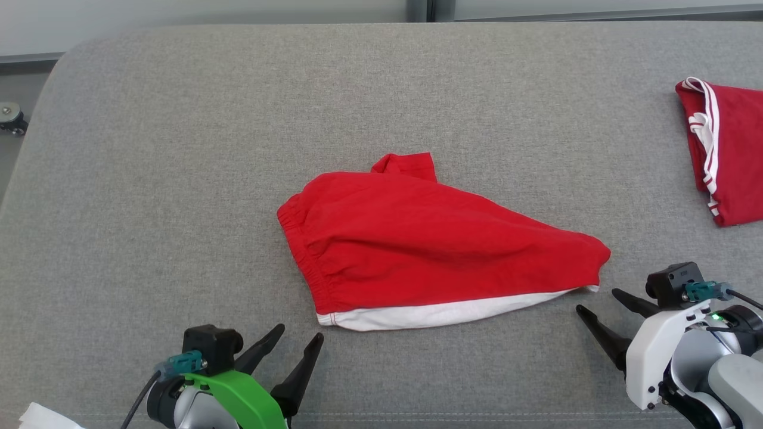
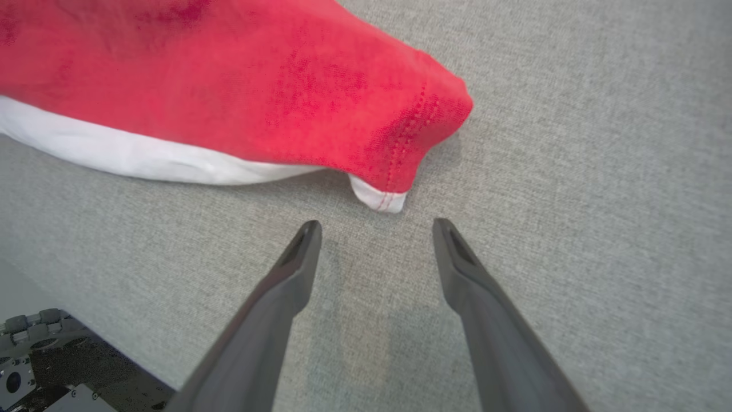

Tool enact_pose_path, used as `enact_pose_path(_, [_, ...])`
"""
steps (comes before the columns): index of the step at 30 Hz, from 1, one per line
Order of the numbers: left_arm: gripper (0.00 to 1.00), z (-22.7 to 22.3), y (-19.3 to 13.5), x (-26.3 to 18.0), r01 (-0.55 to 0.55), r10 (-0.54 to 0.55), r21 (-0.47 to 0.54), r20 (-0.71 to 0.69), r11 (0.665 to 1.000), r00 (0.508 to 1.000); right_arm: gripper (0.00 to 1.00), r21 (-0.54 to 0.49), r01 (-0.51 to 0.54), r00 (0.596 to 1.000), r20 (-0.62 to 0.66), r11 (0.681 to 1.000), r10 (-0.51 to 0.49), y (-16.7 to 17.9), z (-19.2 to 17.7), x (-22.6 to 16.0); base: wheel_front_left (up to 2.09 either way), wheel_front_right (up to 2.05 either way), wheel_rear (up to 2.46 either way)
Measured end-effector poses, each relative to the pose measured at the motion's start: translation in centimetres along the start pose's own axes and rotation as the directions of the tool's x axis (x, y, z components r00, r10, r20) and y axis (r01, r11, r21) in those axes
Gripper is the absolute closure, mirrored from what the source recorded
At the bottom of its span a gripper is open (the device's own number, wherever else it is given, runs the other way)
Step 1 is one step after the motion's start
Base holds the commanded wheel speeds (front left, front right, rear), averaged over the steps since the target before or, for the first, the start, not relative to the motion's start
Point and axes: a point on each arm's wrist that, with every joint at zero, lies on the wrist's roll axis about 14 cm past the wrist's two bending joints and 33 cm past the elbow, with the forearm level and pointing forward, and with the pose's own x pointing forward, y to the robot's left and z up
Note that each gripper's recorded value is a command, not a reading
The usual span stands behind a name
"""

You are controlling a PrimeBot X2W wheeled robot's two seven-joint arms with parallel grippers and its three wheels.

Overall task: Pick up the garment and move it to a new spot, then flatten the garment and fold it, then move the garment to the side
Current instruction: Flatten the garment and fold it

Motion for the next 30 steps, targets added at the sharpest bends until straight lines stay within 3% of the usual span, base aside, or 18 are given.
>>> enact_pose_path(14, [0.00,0.3,0.3,-0.2,-0.012,0.012,0.006,0.013,1.000,1.000,0.00,0.007,-0.005,1.000,-0.014,1.000,0.005,0.1,0.0,1.7,0.00,0.00,0.00])
enact_pose_path(15, [0.00,0.3,0.3,-0.3,-0.013,0.013,0.006,0.013,1.000,1.000,0.14,0.009,-0.011,1.000,-0.014,1.000,0.011,0.3,0.0,1.9,0.00,0.00,0.00])
enact_pose_path(17, [0.00,0.4,0.4,-0.3,-0.015,0.015,0.005,0.015,1.000,1.000,0.30,0.010,-0.022,1.000,-0.012,1.000,0.022,0.6,0.1,2.1,0.00,0.00,0.00])
enact_pose_path(20, [0.00,0.4,0.5,-0.4,-0.019,0.019,0.005,0.017,1.000,1.000,0.40,0.007,-0.026,1.000,-0.015,1.000,0.026,0.6,0.0,2.2,0.00,0.00,0.00])
enact_pose_path(21, [0.00,0.4,0.5,-0.4,-0.021,0.021,0.005,0.019,1.000,1.000,0.52,0.006,-0.024,0.999,-0.020,1.000,0.024,0.5,-0.1,2.3,0.00,0.00,0.00])
enact_pose_path(24, [0.00,0.5,0.6,-0.4,-0.022,0.022,0.005,0.020,1.000,1.000,0.64,0.005,-0.022,0.999,-0.023,1.000,0.022,0.4,-0.2,2.3,0.00,0.00,0.00])
enact_pose_path(30, [0.00,0.6,0.7,-0.5,-0.025,0.025,0.007,0.024,1.000,0.999,0.69,0.000,-0.026,0.999,-0.020,1.000,0.026,0.4,0.0,2.5,0.00,0.00,0.00])
